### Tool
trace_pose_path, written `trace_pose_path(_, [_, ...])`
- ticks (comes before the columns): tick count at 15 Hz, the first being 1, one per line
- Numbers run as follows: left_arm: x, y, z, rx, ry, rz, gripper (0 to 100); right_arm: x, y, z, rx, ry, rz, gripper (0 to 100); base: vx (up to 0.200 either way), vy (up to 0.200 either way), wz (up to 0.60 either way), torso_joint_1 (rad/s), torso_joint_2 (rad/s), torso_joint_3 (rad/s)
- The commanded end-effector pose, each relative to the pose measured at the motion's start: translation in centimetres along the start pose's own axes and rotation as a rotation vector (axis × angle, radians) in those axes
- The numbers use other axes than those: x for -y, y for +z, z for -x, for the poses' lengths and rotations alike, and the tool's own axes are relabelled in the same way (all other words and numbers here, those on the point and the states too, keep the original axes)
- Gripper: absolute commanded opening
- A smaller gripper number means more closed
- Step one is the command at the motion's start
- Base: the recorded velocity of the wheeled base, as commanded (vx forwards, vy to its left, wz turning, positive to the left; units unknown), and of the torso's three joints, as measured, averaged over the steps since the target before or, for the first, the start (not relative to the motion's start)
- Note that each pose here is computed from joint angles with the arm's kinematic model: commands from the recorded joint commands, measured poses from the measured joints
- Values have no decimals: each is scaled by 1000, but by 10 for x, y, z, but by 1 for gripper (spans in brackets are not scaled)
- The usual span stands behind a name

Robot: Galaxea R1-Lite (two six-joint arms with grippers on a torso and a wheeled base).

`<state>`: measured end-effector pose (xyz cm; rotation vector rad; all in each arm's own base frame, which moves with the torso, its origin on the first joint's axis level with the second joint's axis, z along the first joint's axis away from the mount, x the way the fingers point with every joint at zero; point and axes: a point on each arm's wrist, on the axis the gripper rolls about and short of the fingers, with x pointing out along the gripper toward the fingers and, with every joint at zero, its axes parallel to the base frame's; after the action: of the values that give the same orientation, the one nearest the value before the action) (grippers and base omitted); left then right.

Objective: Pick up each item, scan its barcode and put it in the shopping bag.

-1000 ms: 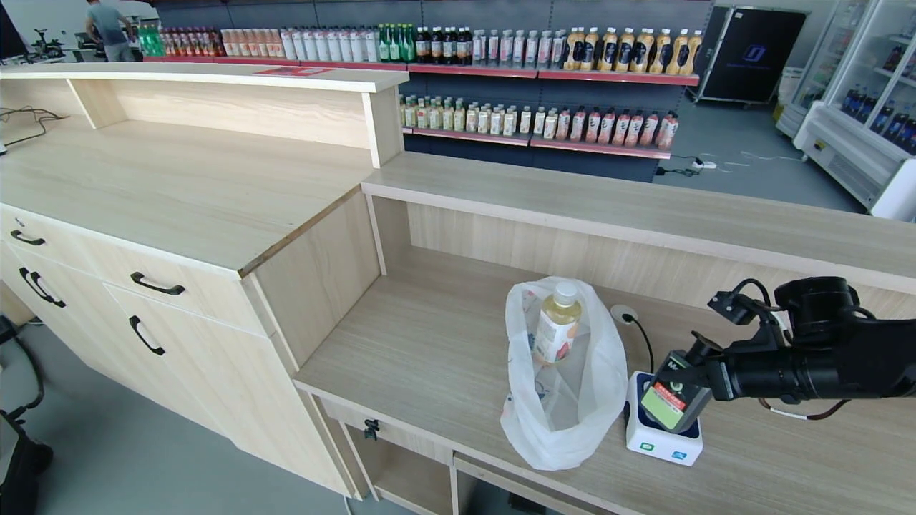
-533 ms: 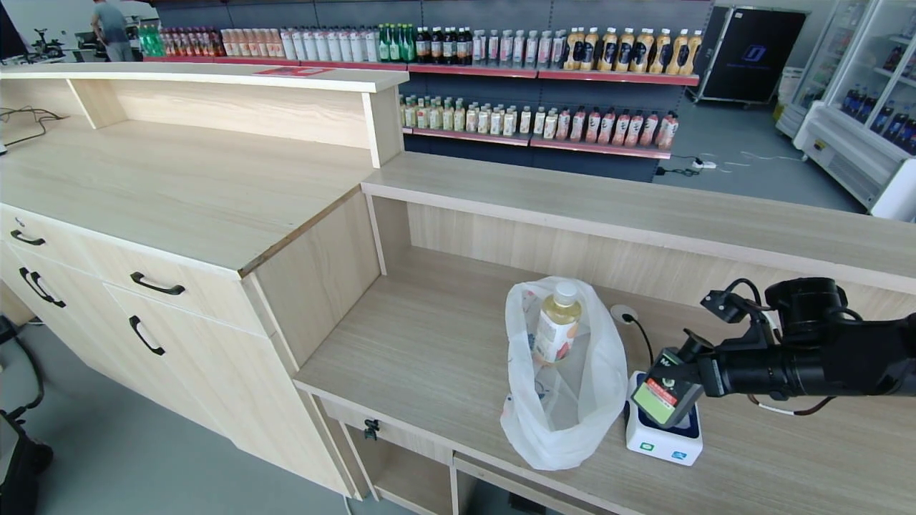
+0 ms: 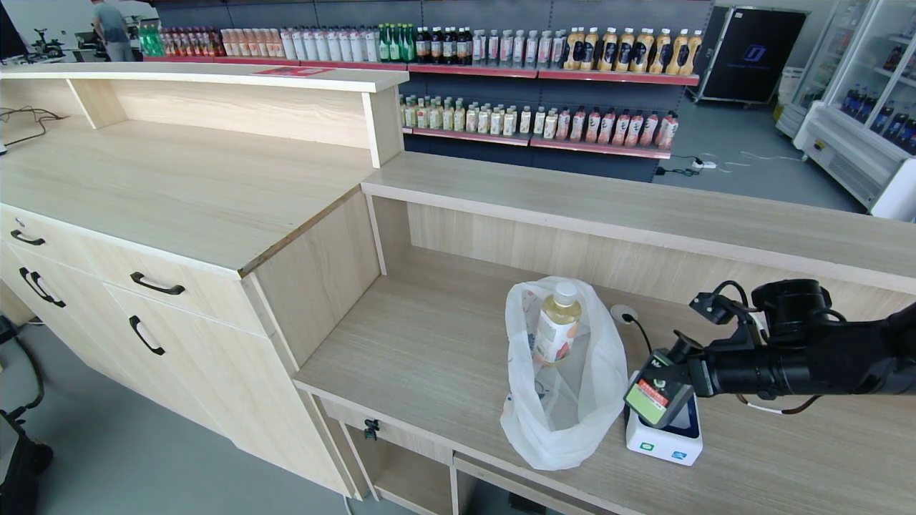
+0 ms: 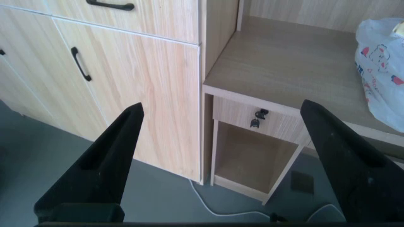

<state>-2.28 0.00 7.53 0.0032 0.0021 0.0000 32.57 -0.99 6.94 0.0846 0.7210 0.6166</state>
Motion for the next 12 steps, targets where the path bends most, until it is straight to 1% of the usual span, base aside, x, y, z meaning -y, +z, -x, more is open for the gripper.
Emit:
trace_pose_path(1, [0, 0, 0, 1, 0, 0, 100, 0, 0, 0, 0, 0, 0, 0, 0, 0, 0, 0, 0, 0])
trace_pose_path(4, [0, 0, 0, 1, 0, 0, 100, -3, 4, 4, 14, -3, 5, 0, 0, 0, 0, 0, 0, 0])
trace_pose_path(5, [0, 0, 0, -1, 0, 0, 100, -7, 12, 13, 49, -10, 8, 0, 0, 0, 0, 0, 0, 0])
trace_pose_path(6, [0, 0, 0, 1, 0, 0, 100, -19, 30, 26, 123, -12, -1, 0, 0, 0, 0, 0, 0, 0])
trace_pose_path(7, [0, 0, 0, 1, 0, 0, 100, -41, 47, 45, 212, -7, -24, 0, 0, 0, 0, 0, 0, 0])
trace_pose_path(8, [0, 0, 0, 1, 0, 0, 100, -56, 54, 66, 279, -42, -19, 0, 0, 0, 0, 0, 0, 0])
trace_pose_path(9, [0, 0, 0, 1, 0, 0, 100, -70, 56, 85, 329, -74, 42, 0, 0, 0, 0, 0, 0, 0])
trace_pose_path(10, [0, 0, 0, 1, 0, 0, 100, -80, 53, 100, 356, -108, 124, 0, 0, 0, 0, 0, 0, 0])
trace_pose_path(11, [0, 0, 0, 1, 0, 0, 100, -82, 49, 107, 355, -191, 192, 0, 0, 0, 0, 0, 0, 0])
trace_pose_path(12, [0, 0, 0, 1, 0, 0, 100, -81, 44, 109, 329, -327, 256, 0, 0, 0, 0, 0, 0, 0])
